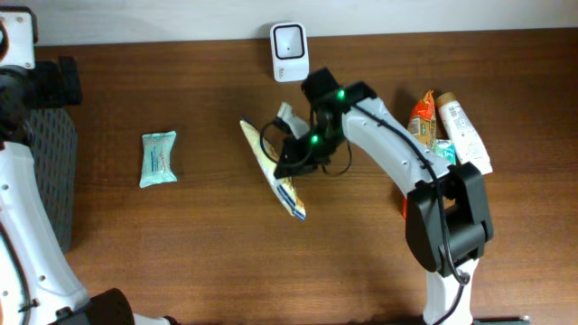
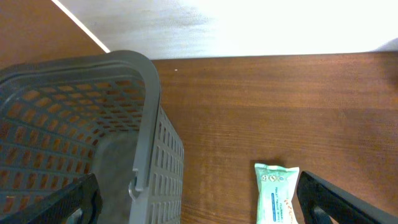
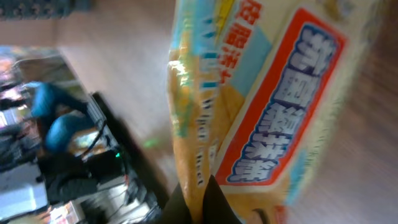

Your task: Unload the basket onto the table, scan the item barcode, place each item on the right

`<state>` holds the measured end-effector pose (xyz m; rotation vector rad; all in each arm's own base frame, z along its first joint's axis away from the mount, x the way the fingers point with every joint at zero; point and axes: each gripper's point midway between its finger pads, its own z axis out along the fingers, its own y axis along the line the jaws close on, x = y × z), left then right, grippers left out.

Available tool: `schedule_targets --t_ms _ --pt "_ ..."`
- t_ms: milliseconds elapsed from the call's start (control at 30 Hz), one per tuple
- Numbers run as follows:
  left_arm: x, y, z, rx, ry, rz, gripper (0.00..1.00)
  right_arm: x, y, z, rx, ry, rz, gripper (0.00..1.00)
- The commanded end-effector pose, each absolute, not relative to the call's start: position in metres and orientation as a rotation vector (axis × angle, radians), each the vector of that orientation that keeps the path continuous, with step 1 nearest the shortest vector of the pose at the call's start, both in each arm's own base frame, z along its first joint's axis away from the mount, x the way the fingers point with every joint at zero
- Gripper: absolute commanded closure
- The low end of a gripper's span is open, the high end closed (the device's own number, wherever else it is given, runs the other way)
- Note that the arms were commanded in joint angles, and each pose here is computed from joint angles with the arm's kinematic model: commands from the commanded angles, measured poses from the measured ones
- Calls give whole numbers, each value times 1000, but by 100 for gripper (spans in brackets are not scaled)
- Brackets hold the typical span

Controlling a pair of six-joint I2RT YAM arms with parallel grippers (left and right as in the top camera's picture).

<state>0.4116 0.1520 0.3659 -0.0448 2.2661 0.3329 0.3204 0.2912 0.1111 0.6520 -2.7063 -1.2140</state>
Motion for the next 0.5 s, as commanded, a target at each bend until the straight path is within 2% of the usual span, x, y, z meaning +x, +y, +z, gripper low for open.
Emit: schedule_targets --t_ms 0,133,167,200,267,367,467 --pt "409 151 375 -31 2245 342 1 324 261 91 539 -2727 -1181 96" --pt "409 151 375 -31 2245 342 1 362 181 58 326 -2969 -784 96" --pt "409 151 375 -30 2245 342 1 367 169 56 299 -2994 -738 86" --pt "409 151 375 -31 2245 342 1 370 161 54 283 -3009 -707 85" --pt "409 151 375 -31 2245 342 1 373 156 53 268 -3021 -695 96" --pt "409 151 375 -30 2245 342 1 372 164 56 308 -3026 -690 96" --pt "409 151 375 -31 2245 342 1 378 178 66 397 -3097 -506 96"
